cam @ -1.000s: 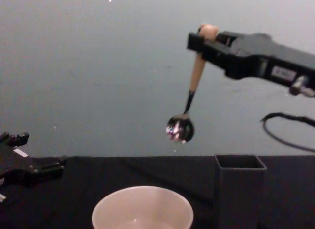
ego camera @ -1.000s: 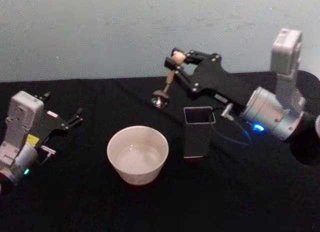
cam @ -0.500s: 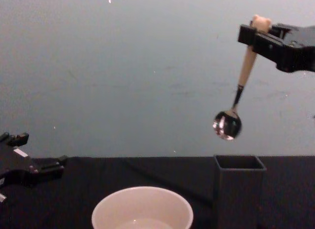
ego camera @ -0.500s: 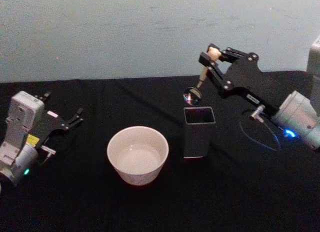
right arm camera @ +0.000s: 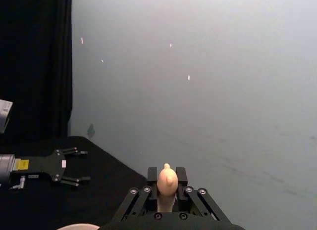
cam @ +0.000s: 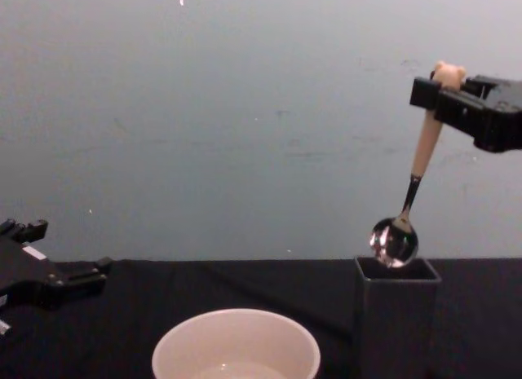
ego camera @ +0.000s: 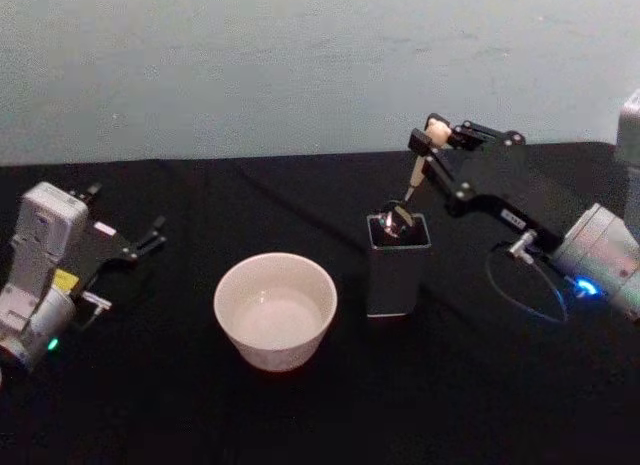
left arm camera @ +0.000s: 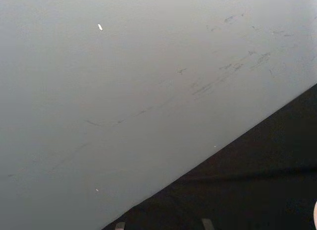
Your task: Pick up the stirring spoon with one hand, stir inside the cup, then place it back in its original position.
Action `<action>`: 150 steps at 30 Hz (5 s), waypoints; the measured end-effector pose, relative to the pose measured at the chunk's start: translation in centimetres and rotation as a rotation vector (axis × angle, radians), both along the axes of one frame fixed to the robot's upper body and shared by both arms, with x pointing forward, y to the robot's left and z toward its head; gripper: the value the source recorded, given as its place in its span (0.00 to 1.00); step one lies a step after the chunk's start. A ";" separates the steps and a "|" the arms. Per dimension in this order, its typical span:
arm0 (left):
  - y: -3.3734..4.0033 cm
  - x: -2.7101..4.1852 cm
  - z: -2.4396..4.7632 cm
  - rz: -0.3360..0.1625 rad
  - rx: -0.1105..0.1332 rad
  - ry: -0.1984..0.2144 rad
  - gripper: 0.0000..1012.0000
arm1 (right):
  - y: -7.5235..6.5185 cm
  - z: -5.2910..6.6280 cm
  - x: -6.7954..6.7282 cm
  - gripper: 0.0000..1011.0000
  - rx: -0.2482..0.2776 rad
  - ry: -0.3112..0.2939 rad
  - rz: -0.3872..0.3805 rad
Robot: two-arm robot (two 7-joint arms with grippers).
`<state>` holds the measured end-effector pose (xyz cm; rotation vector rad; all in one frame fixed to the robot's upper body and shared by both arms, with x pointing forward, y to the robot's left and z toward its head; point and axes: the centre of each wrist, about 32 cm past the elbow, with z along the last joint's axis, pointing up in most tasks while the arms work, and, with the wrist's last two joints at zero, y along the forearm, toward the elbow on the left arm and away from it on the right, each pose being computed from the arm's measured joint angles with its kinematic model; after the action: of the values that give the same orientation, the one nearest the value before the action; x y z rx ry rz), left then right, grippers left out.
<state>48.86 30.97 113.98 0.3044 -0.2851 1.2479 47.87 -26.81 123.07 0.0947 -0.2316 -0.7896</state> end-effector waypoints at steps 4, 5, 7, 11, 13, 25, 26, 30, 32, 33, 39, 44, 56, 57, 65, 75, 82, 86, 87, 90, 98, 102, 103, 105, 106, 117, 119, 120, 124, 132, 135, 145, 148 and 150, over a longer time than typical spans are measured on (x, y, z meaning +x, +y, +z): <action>0.00 0.00 0.00 0.000 0.000 0.000 0.99 | 0.3 -0.5 0.3 0.21 0.006 0.021 -0.009; 0.00 0.00 0.00 0.000 0.000 0.000 0.99 | 0.4 -0.6 0.4 0.21 0.007 0.026 -0.012; 0.00 0.00 0.00 0.000 0.000 0.000 0.99 | 0.5 -0.7 0.5 0.21 0.009 0.031 -0.014; 0.00 0.00 0.00 0.000 0.000 0.000 0.99 | 0.7 -1.1 0.6 0.21 0.010 0.049 -0.021; 0.00 0.00 0.00 0.000 0.000 0.000 0.99 | 0.8 -1.4 0.7 0.21 0.009 0.065 -0.025; 0.00 0.00 0.00 0.000 0.000 0.000 0.99 | 1.5 -3.0 1.0 0.21 0.010 0.174 -0.096; 0.00 0.00 0.00 0.000 0.000 0.000 0.99 | 1.6 -3.1 1.0 0.21 0.011 0.182 -0.100; 0.00 0.00 0.00 0.000 0.000 0.000 0.99 | 1.9 -3.7 1.0 0.21 0.021 0.222 -0.116; 0.00 0.00 0.00 0.000 0.000 0.000 0.99 | 2.0 -3.9 1.0 0.21 0.024 0.231 -0.120; 0.00 0.00 0.00 0.000 0.000 0.000 0.99 | 2.0 -4.0 1.0 0.21 0.025 0.235 -0.121; 0.00 0.00 0.00 0.000 0.000 0.000 0.99 | 2.1 -4.5 1.1 0.21 0.028 0.259 -0.134; 0.00 0.00 0.00 0.000 0.000 0.000 0.99 | 2.3 -4.9 1.2 0.21 0.027 0.274 -0.137; 0.00 0.00 0.00 0.000 0.000 0.000 0.99 | 2.6 -5.7 1.1 0.21 0.013 0.301 -0.141; 0.00 0.00 0.00 0.000 0.000 0.000 0.99 | 2.6 -5.7 1.1 0.21 0.012 0.302 -0.141; 0.00 0.00 0.00 0.000 0.000 0.000 0.99 | 2.7 -6.1 1.2 0.21 -0.007 0.317 -0.141; 0.00 0.00 0.00 0.000 0.000 0.000 0.99 | 2.7 -6.1 1.2 0.21 -0.007 0.316 -0.140; 0.00 0.00 0.00 0.000 0.000 0.000 0.99 | 2.6 -6.1 1.2 0.26 -0.006 0.316 -0.139; 0.00 0.00 0.00 0.000 0.000 0.000 0.99 | 2.6 -6.1 1.2 0.39 -0.005 0.315 -0.139; 0.00 0.00 0.00 0.000 0.000 0.000 0.99 | 2.6 -6.0 1.2 0.44 -0.005 0.315 -0.139; 0.00 0.00 0.00 0.000 0.000 0.000 0.99 | 2.6 -6.0 1.2 0.52 -0.004 0.314 -0.139; 0.00 0.00 0.00 0.000 0.000 0.000 0.99 | 2.6 -6.0 1.2 0.75 -0.004 0.313 -0.139; 0.00 0.00 0.00 0.000 0.000 0.000 0.99 | 2.6 -6.0 1.2 0.89 -0.003 0.313 -0.139; 0.00 0.00 0.00 0.000 0.000 0.000 0.99 | 2.6 -6.0 1.2 0.91 -0.003 0.313 -0.139; 0.00 0.00 0.00 0.000 0.000 0.000 0.99 | 2.6 -6.0 1.2 0.94 -0.003 0.313 -0.139; 0.00 0.00 0.00 0.000 0.000 0.000 0.99 | 2.6 -6.0 1.2 0.99 -0.003 0.313 -0.139; 0.00 0.00 0.00 0.000 0.000 0.000 0.99 | 2.0 -4.3 1.6 0.99 0.052 0.196 -0.165; 0.00 0.00 0.00 0.000 0.000 0.000 0.99 | 1.6 -3.7 1.8 0.99 0.075 0.148 -0.205; 0.00 0.00 0.00 0.000 0.000 0.000 0.99 | 1.3 -3.3 2.0 0.99 0.089 0.115 -0.249; 0.00 0.00 0.00 0.000 0.000 0.000 0.99 | 0.6 -3.4 2.5 0.99 0.082 0.072 -0.363; 0.00 0.00 0.00 0.000 0.000 0.000 0.99 | -0.2 -5.6 2.8 0.99 -0.006 0.111 -0.474; 0.00 0.00 0.00 0.000 0.000 0.000 0.99 | -0.3 -7.1 2.5 0.99 -0.060 0.164 -0.476; 0.00 0.00 0.00 0.000 0.000 0.000 0.99 | -0.2 -9.7 2.0 0.99 -0.152 0.263 -0.450; 0.00 0.00 0.00 0.000 0.000 0.000 0.99 | -0.1 -10.0 2.0 0.99 -0.161 0.272 -0.452; 0.00 0.00 0.00 0.000 0.000 0.000 0.99 | -0.2 -10.0 2.0 0.99 -0.162 0.272 -0.452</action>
<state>48.86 30.97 113.98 0.3045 -0.2850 1.2480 49.91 -26.97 113.10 -0.2248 -0.0559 -1.2176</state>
